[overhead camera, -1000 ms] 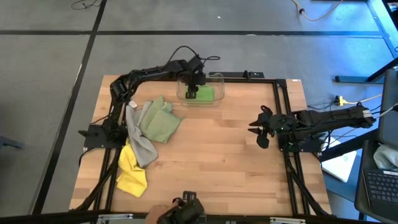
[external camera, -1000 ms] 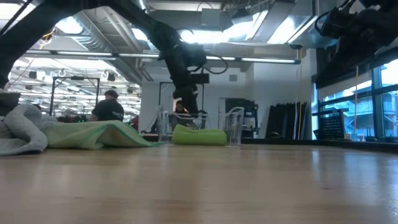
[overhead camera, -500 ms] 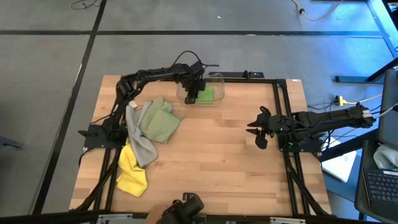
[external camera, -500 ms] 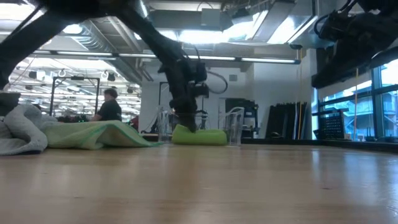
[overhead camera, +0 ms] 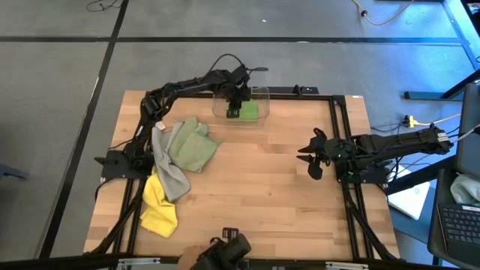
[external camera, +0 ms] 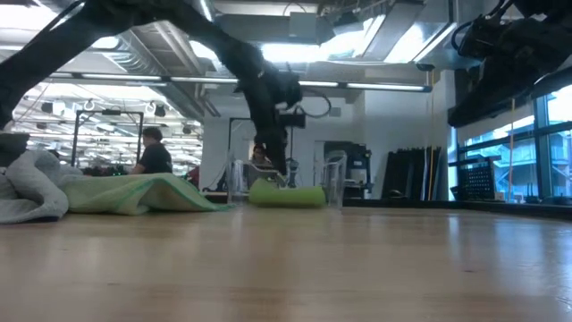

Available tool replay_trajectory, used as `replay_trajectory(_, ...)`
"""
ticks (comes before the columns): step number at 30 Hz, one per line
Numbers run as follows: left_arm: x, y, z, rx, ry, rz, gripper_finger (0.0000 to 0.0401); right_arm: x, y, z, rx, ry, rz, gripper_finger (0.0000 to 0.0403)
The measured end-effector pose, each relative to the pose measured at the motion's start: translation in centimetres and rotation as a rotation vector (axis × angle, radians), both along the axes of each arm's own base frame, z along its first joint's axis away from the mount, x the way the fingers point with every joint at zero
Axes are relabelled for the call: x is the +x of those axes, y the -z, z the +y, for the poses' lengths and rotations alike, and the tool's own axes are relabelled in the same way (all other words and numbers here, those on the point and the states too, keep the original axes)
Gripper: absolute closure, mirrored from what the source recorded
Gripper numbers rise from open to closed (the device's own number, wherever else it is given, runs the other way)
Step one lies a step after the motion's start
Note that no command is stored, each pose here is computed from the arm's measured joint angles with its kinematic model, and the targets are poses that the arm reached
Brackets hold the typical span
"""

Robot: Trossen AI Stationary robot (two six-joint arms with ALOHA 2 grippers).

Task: Fold microfiber towels
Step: Fold the yellow microfiber cloth

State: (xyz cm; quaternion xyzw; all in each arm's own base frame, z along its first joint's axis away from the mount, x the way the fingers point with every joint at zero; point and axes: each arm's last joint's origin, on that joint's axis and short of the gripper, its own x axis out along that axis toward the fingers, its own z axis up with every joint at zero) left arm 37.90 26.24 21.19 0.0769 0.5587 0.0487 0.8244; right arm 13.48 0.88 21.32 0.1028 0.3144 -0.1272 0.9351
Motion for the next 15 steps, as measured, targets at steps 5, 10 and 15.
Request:
replay_trajectory(5, 0.9, -2.6, -1.5, -0.021, 0.014, 0.019, 0.0298, 0.0, 0.0, 0.1, 0.016, -0.017, 0.004, 0.0281)
replay_trajectory(10, 0.9, -5.1, -4.2, 0.045, -0.006, 0.2, 0.0299, 0.0, 0.0, 0.1, 0.021, -0.019, 0.001, 0.0281)
replay_trajectory(15, 0.0, -8.5, -7.3, 0.039, -0.105, 0.322, 0.0304, 0.6, -0.5, 0.1, -0.032, -0.044, -0.065, 0.0281)
